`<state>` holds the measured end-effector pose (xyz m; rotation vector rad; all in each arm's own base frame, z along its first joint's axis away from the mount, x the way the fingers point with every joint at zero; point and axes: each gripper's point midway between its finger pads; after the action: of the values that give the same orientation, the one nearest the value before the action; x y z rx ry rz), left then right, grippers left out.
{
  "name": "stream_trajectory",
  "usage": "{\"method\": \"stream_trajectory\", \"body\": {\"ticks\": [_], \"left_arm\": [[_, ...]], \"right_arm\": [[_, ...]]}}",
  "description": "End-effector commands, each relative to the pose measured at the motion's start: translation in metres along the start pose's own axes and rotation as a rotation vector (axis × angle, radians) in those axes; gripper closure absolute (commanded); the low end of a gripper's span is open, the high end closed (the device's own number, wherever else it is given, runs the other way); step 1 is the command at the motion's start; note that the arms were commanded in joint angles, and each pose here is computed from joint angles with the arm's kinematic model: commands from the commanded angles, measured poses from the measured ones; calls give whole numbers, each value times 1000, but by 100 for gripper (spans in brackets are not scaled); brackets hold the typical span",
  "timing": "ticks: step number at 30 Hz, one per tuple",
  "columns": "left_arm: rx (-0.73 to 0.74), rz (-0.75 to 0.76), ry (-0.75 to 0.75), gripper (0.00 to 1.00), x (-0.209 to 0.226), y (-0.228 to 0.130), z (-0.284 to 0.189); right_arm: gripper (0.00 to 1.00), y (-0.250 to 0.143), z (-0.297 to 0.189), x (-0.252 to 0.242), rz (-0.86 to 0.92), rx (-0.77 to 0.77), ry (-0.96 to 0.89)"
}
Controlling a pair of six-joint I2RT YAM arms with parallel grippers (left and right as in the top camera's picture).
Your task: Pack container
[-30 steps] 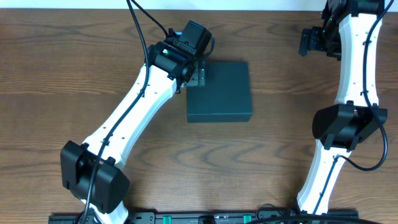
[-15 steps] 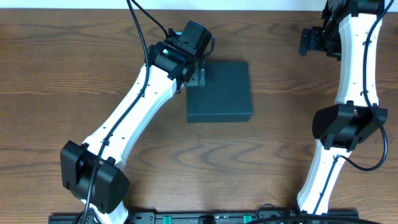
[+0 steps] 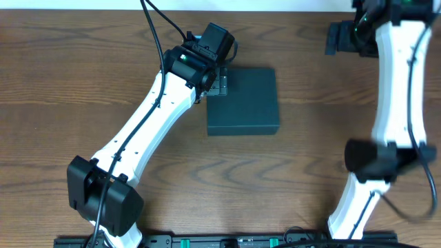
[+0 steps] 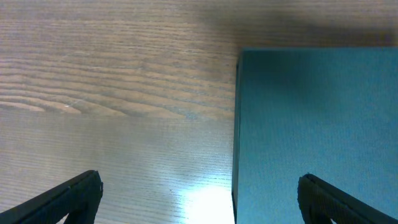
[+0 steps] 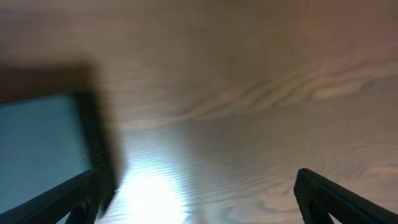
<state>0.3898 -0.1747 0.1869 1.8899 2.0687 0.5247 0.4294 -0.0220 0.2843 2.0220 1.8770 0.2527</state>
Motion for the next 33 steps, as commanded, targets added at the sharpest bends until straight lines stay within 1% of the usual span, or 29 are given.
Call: {"method": "stream_trajectory", "body": {"ticks": [1,6,9,13,15,19,24,27,29,33], "left_arm": [[-2,-5,16,1,3,2,2],[-2,-5,16,2,3,2,2],[-2,-5,16,1,3,2,2],[-2,-5,16,1,3,2,2],[-2,-5,16,1,3,2,2],[-2,-5,16,1,3,2,2],[-2,-5,16,1,3,2,2],[-2,-5,16,1,3,2,2],[-2,-5,16,1,3,2,2],[-2,-5,16,1,3,2,2]], "right_arm": [[1,-9,-96,10,-30,-220,44],[1,-37,-180,22,-71,-415,108],[1,-57,-219,17,-74,-510,134],[1,-84,-247,4,-60,-581,136],[1,-92,-254,-8,-38,-618,94],[1,-94,-262,-16,-44,-732,63],[1,-89,-262,-2,-109,-987,111],[1,-97,-246,6,-109,-1109,139],[1,-107,-227,9,-105,-1170,157],[1,-131,-181,16,-105,-1219,178]]}}
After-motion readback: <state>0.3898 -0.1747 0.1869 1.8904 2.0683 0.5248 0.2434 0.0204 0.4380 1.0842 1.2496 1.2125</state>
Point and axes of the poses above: each gripper's point midway between its finger pads, its own z axis out along the fingers, its own x axis along the line the jaws close on, y = z × x, and after that the axes turned 5 degrees about -z, right-handed
